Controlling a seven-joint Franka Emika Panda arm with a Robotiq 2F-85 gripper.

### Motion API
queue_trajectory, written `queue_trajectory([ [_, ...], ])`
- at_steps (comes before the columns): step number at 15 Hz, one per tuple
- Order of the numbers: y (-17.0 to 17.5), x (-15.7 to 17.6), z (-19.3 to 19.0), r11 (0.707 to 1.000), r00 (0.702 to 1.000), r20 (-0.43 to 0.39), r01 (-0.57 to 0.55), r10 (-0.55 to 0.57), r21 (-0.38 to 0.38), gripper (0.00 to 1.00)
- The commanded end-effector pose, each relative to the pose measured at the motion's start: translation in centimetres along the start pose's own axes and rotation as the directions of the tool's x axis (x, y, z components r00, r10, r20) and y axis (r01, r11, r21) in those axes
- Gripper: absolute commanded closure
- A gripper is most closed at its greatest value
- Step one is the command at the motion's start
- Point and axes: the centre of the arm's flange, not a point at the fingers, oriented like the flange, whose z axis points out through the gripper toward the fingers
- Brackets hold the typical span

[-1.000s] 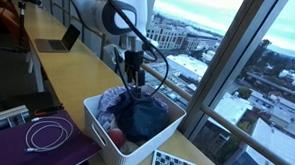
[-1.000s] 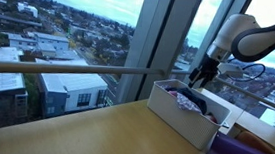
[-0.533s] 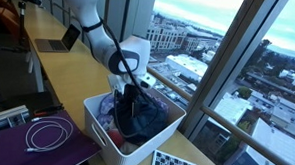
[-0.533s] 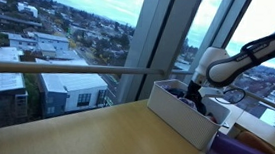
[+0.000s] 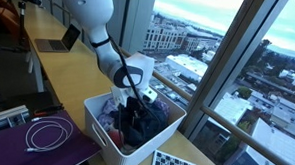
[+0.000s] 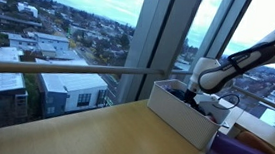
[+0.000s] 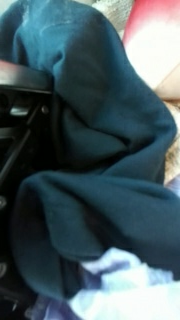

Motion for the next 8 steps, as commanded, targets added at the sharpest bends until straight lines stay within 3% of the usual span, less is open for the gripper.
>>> queue_trajectory([
  [1, 0.1, -0.7, -1.3, 1.0, 0.999, 0.039, 0.01, -0.01, 0.01, 0.68],
  [5, -0.3, -2.2, -8.0, 0.998, 1.0, 0.02, 0.007, -0.009, 0.058, 0.98],
  [8, 0.7, -2.6, -14.5, 0.996, 0.999, -0.028, -0.013, 0.015, 0.084, 1.0],
])
